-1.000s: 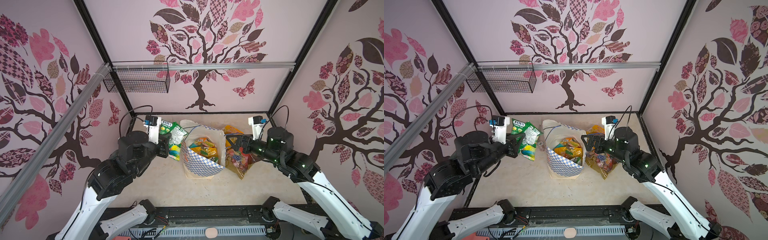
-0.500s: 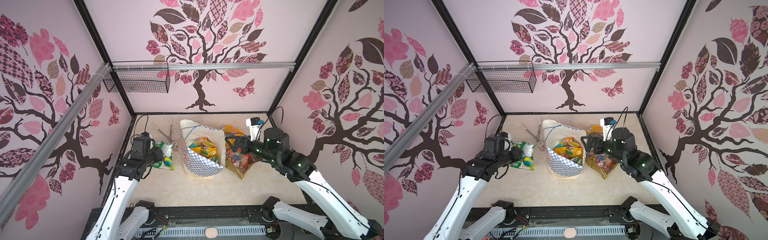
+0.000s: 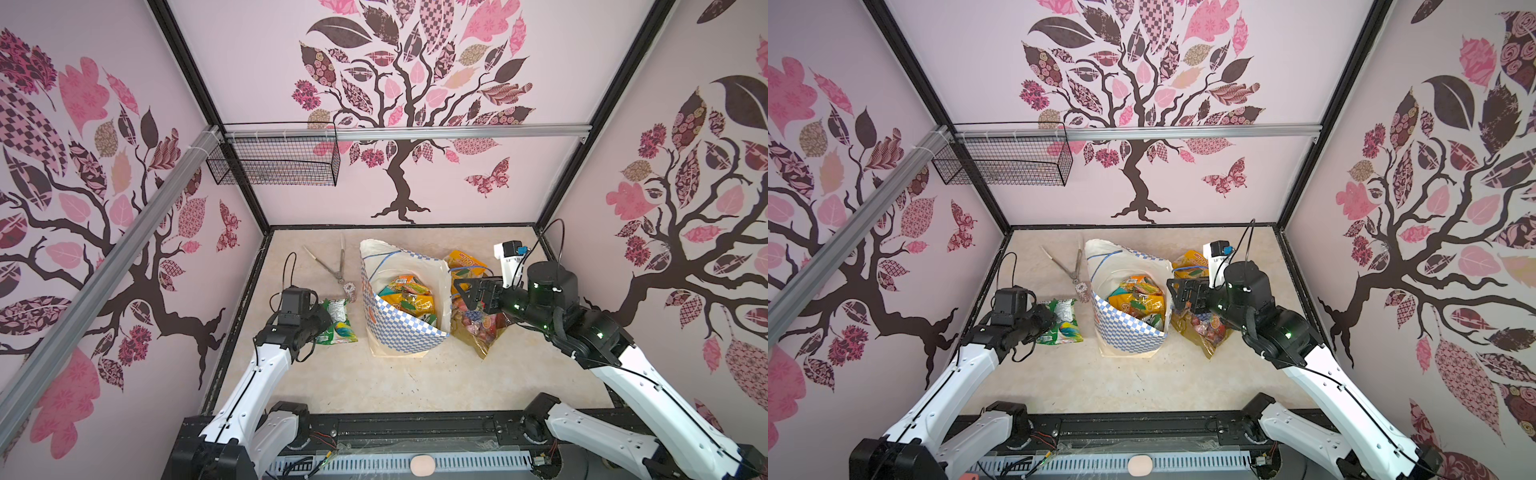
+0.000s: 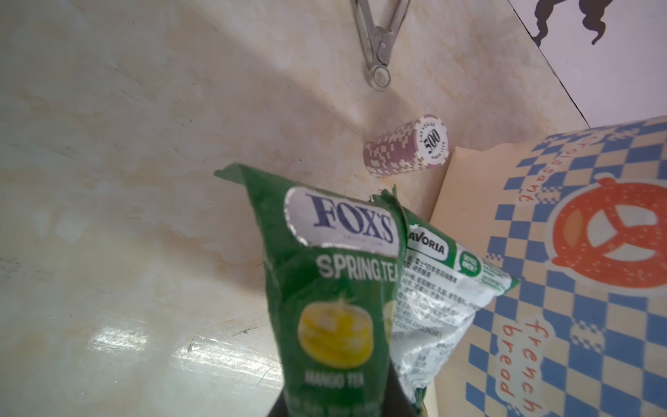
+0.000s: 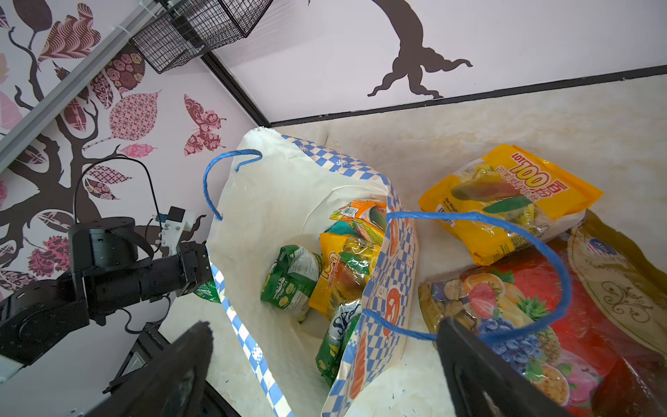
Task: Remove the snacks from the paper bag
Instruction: 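Carry the green packets beside the bag and lower them onto the table, then raise the left gripper to the bag rim while the right gripper reaches into the bag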
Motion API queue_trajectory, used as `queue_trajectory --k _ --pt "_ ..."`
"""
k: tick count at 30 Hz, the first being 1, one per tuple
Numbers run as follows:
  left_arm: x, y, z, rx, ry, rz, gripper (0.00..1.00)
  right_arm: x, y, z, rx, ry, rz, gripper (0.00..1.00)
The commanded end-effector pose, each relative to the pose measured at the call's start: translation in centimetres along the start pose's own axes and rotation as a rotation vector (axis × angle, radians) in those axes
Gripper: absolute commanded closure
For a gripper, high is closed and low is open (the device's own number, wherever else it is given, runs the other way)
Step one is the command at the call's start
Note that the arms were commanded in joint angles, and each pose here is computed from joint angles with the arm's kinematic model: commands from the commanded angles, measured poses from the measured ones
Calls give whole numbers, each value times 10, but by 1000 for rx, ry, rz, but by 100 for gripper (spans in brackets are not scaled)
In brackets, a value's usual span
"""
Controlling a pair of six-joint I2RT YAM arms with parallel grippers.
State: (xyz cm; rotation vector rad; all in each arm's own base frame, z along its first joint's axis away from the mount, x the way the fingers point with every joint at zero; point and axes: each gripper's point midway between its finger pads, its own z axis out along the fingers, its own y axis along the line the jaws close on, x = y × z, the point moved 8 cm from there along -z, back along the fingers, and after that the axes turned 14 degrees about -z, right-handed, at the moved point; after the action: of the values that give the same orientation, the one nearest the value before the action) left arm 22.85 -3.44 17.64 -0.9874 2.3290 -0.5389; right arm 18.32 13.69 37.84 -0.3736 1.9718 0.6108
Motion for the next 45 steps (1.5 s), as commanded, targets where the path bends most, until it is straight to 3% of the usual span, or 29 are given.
queue_trajectory --k 1,10,11,14,19,27,31,35,40,45 --pt "-8 3 14 17 -91 -66 100 -2 -1 -7 12 -7 -19 0" --pt "5 20 46 -20 5 -121 100 -2 0 -10 6 -7 -9 0" --pt "5 20 46 -14 8 -128 97 -2 0 -10 6 -6 -6 0" --pt "3 16 41 1 4 -124 74 -4 1 -14 3 -11 -1 0" --pt "-11 5 9 26 -93 -94 45 -8 2 -15 5 -15 7 0" --pt "-34 -31 -76 173 -262 -3 39 -16 8 -3 -27 29 7 0" --pt "-41 -67 -133 362 -278 129 39 -24 16 5 -89 39 -1 0" --pt "-32 -111 -172 511 -153 332 38 -26 23 25 -143 114 -37 0" --pt "3 -155 -204 549 -117 663 35 -30 27 56 -161 224 -67 0" --pt "28 -176 -201 479 -139 906 33 -31 28 87 -143 330 -61 0"
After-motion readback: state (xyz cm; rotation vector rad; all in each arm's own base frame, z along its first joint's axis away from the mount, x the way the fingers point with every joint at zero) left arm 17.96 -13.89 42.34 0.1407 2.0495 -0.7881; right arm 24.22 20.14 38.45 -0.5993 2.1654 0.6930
